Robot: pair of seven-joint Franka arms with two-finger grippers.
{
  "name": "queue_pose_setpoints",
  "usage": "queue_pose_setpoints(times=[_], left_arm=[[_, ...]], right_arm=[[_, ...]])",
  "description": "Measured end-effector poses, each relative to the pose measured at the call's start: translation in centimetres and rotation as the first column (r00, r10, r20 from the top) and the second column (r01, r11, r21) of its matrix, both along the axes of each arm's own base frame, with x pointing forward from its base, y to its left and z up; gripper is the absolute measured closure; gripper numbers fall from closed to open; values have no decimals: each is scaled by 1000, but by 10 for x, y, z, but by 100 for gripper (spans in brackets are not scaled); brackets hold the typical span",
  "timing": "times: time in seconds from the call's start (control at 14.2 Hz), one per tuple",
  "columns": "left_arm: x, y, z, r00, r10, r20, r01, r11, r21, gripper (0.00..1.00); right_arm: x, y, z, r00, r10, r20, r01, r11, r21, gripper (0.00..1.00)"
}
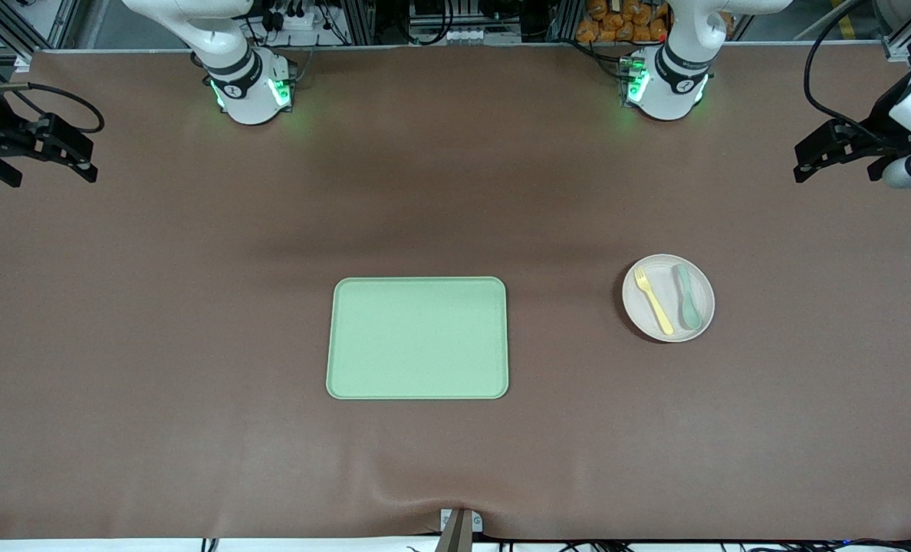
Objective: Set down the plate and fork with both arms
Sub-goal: 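Reach the left gripper toward the white plate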
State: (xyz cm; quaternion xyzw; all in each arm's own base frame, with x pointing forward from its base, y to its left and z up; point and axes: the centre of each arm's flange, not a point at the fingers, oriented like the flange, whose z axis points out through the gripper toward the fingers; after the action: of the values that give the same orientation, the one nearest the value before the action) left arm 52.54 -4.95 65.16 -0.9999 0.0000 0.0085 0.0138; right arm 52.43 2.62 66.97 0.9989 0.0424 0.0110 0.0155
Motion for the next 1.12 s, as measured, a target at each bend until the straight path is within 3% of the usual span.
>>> queue_pose_setpoints(times=[0.35,0.56,0.84,1.12], left_arm=[[3,3,6,1000,6,13,-6,1000,0,0],[17,5,-15,1000,14,-14,-14,1000,6,0],[52,10,-108,998,58,-37,-57,998,14,0],[52,16,-200,996,87,-22,-86,996,12,0]], right_arm=[[0,0,0,1000,0,0,0,1000,0,0],[0,0,0,1000,0,0,0,1000,0,0],[0,0,0,1000,0,0,0,1000,0,0],[0,0,0,1000,0,0,0,1000,0,0]])
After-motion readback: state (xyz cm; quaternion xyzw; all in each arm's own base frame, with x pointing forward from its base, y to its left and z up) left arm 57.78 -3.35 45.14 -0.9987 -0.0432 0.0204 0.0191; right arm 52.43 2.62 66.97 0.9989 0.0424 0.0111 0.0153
